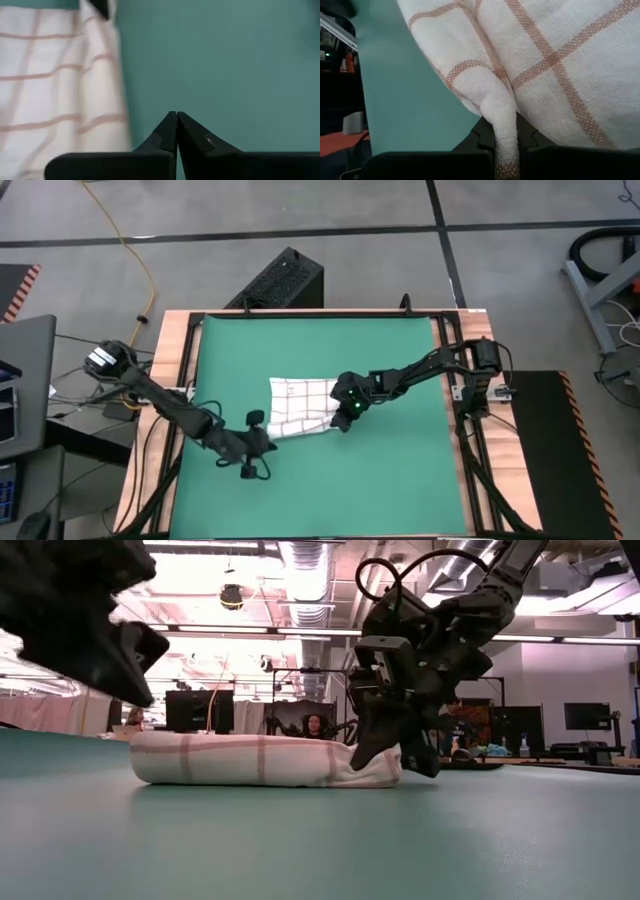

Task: Roll towel
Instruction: Roll the white towel

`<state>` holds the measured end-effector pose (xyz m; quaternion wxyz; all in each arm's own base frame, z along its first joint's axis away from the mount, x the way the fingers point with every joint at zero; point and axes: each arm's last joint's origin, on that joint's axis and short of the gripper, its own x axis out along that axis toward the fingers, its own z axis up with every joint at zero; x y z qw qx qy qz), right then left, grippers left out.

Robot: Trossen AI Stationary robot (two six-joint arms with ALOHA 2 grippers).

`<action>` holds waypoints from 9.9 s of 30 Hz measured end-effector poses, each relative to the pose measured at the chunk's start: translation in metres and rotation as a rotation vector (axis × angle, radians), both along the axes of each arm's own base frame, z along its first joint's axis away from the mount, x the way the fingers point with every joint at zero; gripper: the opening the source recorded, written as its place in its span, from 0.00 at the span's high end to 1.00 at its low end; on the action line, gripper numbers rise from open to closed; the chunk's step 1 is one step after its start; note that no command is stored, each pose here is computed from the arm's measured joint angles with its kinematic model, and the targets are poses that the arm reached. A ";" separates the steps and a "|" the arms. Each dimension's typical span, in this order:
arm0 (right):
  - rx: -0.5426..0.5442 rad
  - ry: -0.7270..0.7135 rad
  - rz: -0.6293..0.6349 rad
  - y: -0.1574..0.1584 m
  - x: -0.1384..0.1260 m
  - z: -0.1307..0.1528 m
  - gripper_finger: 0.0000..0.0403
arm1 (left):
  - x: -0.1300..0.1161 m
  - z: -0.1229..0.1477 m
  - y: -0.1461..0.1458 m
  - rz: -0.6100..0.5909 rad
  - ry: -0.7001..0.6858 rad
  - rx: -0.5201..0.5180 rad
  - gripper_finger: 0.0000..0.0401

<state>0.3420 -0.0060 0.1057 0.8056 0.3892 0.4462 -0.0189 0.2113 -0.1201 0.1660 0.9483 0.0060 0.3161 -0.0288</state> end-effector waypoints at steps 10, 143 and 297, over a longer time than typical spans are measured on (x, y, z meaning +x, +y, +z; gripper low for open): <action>-0.020 -0.004 0.012 0.005 0.000 0.000 0.92 | 0.005 -0.045 -0.003 0.012 0.180 0.223 1.00; -0.835 -0.304 0.213 0.009 -0.004 0.012 0.95 | 0.016 -0.051 0.105 0.199 0.231 0.262 1.00; -0.214 -0.091 -0.034 -0.035 -0.019 -0.017 0.82 | 0.011 -0.064 0.108 0.143 -0.074 -0.624 1.00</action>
